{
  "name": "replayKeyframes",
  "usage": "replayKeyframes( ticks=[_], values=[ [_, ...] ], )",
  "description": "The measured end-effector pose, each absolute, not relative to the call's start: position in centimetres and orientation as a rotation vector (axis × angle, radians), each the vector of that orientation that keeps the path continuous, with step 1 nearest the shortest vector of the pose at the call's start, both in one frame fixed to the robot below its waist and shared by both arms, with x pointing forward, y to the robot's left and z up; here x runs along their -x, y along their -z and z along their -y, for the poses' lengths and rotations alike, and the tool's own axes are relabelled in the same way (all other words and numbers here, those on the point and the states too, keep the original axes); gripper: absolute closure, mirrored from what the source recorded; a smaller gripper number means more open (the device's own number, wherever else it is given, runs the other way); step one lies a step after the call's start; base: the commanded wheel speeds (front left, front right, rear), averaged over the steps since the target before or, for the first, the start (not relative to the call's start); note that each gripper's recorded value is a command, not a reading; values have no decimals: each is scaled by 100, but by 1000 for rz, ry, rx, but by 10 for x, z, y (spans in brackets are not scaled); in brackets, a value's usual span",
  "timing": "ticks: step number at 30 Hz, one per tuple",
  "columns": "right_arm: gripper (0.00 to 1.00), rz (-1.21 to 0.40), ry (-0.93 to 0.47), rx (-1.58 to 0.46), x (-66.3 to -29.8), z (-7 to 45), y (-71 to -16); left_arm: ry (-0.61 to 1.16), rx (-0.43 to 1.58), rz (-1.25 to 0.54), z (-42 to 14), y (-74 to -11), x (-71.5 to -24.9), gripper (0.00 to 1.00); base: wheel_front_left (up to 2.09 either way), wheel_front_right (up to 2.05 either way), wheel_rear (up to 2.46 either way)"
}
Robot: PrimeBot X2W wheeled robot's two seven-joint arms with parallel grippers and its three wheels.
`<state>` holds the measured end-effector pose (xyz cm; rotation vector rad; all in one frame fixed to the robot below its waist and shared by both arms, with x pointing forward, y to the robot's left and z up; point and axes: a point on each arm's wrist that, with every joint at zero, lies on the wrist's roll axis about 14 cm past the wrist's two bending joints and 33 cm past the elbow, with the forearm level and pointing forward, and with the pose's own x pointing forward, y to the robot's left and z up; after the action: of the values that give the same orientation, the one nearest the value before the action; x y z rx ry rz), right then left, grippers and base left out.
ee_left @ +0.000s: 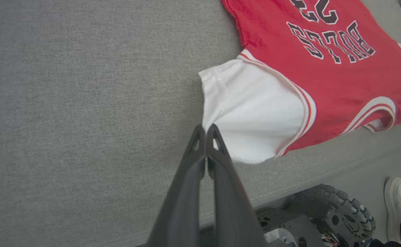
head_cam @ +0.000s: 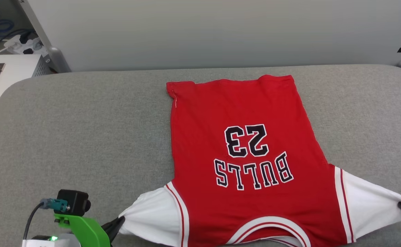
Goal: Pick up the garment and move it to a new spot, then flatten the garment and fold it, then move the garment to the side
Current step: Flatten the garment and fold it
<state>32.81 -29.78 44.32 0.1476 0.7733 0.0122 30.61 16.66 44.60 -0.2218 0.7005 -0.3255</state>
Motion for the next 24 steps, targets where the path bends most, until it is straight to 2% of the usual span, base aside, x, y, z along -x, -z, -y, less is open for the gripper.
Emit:
replayKeyframes(
  ticks=[1, 2, 3, 10, 16, 24],
  values=[
    [100, -779, -14, -145, -329, 296, -443, 330, 221, -703, -165, -447, -306, 100, 0, 0, 0],
    [69, -784, -15, -134, -331, 296, -444, 337, 219, -705, -163, -448, -306, 100, 0, 0, 0],
    [0, -783, -16, -121, -333, 295, -445, 343, 217, -707, -162, -449, -306, 100, 0, 0, 0],
    [0, -741, -71, -62, -367, 280, -462, 360, 253, -693, -147, -454, -312, 100, 0, 0, 0],
    [0, -692, -148, -62, -421, 257, -482, 373, 237, -703, -140, -451, -317, 100, 0, 0, 0],
    [0, -765, -223, 41, -505, 226, -483, 405, 238, -760, -127, -437, -325, 100, 0, 0, 0]
  ],
)
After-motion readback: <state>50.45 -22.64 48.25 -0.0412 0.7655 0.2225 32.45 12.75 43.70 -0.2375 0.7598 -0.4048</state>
